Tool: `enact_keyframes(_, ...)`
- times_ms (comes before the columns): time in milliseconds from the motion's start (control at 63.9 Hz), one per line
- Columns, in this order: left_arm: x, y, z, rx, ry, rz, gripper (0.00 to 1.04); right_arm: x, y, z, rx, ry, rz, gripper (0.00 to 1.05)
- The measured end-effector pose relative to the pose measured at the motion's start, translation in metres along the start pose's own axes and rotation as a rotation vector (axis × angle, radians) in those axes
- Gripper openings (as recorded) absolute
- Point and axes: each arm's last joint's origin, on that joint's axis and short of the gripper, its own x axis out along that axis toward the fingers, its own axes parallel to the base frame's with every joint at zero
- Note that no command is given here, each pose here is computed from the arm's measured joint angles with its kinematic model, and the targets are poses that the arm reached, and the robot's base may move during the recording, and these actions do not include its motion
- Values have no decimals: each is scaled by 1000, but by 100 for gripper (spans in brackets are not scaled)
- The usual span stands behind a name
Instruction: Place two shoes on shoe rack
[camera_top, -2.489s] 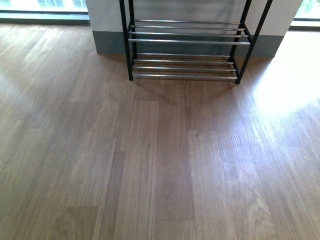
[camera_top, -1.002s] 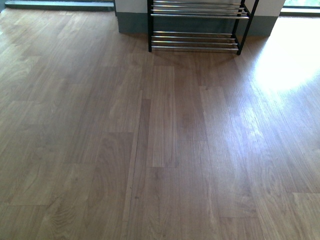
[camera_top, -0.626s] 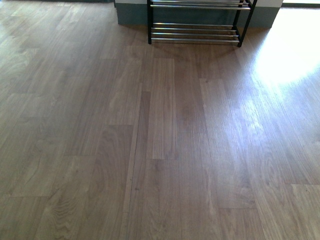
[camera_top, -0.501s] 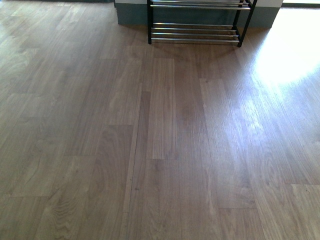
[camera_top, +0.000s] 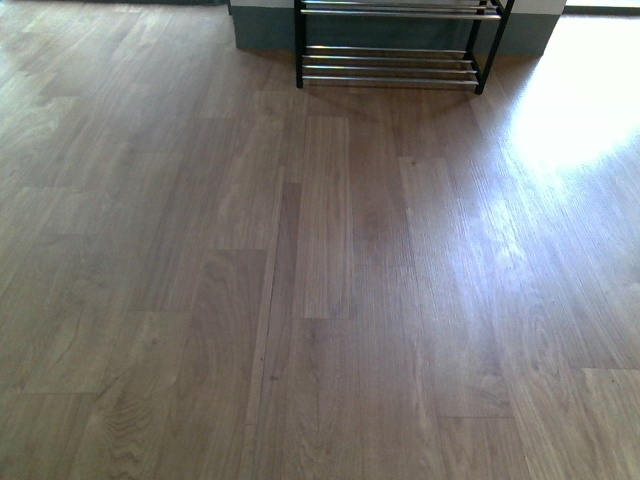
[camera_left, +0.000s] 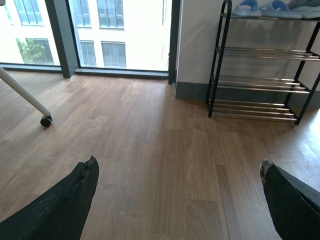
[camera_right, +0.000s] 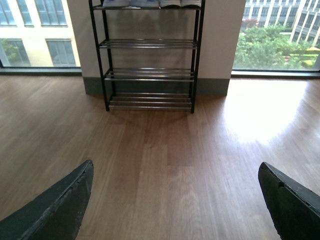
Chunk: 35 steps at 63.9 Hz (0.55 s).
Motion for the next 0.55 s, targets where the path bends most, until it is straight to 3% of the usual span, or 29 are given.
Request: enact_keyframes(548, 0, 0, 0, 0, 0, 0, 95, 0, 0, 0, 0, 0, 0, 96)
